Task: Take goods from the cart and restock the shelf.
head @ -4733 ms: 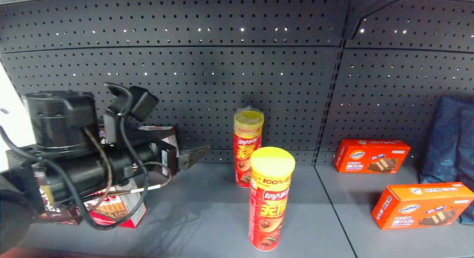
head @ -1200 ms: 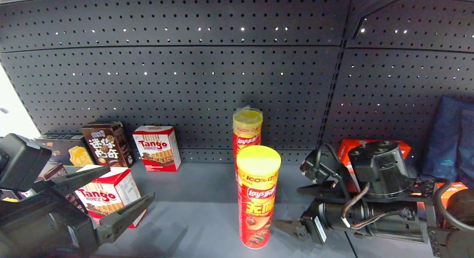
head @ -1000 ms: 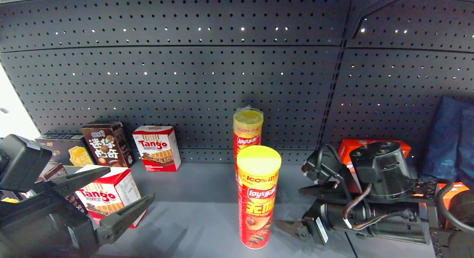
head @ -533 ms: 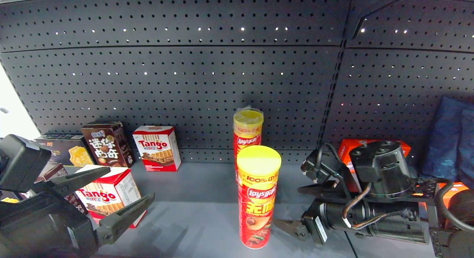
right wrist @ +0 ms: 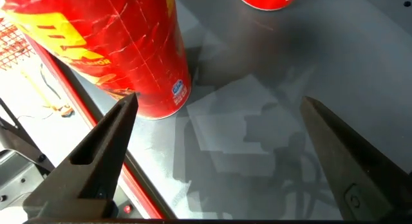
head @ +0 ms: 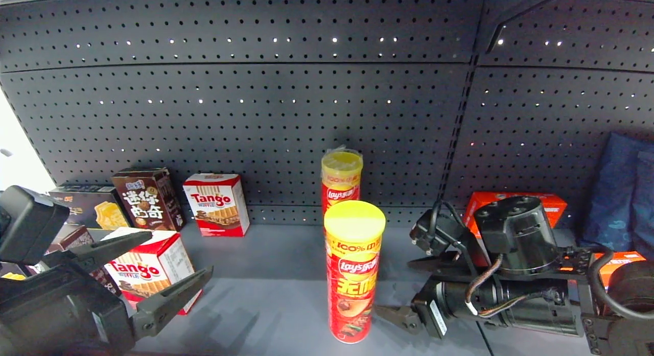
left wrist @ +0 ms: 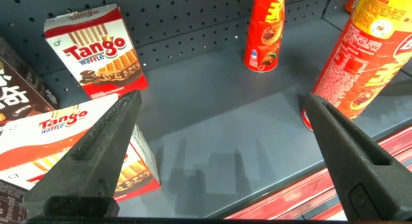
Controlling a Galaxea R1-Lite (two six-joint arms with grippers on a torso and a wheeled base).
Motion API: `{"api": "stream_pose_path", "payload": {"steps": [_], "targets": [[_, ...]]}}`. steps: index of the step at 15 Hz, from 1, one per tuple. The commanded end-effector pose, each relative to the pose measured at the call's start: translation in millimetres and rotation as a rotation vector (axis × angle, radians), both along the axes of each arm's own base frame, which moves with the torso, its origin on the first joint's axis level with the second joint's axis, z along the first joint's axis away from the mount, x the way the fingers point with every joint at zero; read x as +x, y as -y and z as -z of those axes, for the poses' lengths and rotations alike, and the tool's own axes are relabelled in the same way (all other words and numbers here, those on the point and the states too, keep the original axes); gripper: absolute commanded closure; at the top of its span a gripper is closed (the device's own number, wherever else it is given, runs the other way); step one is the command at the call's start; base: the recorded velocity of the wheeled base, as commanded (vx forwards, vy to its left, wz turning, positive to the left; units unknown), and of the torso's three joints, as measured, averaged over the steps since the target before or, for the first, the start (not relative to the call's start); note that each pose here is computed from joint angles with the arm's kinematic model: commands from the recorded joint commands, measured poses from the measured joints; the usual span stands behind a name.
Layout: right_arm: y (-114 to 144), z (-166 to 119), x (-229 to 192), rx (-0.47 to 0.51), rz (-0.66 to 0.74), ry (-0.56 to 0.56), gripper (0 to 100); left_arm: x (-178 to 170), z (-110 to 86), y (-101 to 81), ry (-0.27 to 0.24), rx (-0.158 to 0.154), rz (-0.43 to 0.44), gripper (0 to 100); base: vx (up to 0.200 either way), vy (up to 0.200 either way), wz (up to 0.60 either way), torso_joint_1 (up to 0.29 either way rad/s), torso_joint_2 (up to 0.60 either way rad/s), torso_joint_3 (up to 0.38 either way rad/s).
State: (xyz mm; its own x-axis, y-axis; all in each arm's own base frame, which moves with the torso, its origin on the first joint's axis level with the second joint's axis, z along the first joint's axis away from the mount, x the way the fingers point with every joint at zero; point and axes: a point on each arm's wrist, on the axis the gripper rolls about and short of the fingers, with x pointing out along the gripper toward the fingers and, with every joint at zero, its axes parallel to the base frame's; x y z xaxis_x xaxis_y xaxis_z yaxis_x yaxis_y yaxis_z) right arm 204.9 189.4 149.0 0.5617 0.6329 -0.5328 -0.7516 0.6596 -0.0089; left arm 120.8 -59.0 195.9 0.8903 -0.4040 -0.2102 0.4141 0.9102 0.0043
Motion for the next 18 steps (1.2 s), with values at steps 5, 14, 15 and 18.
{"api": "stream_pose_path", "payload": {"steps": [5,14,15,18], "targets": [[3.2,-3.7,0.0,0.009,0.009,0.011,0,0.3,0.2,0.1,-0.001,0.001,-0.002,0,0.000,0.000,0.00,0.000,0.00,0.000],[-6.8,-1.3,5.3,0.005,-0.005,0.006,0,-0.3,0.2,-0.2,0.000,-0.001,-0.002,0,0.000,0.000,0.00,0.000,0.00,0.000],[-5.4,-1.8,5.0,0.006,-0.002,0.007,0,0.0,0.4,-0.1,-0.002,-0.001,-0.002,0,0.000,0.000,0.00,0.000,0.00,0.000],[-5.9,-0.6,4.9,0.003,-0.003,0.004,0,-0.2,1.3,-0.1,-0.005,0.000,-0.001,0,0.000,0.000,0.00,0.000,0.00,0.000]]}}
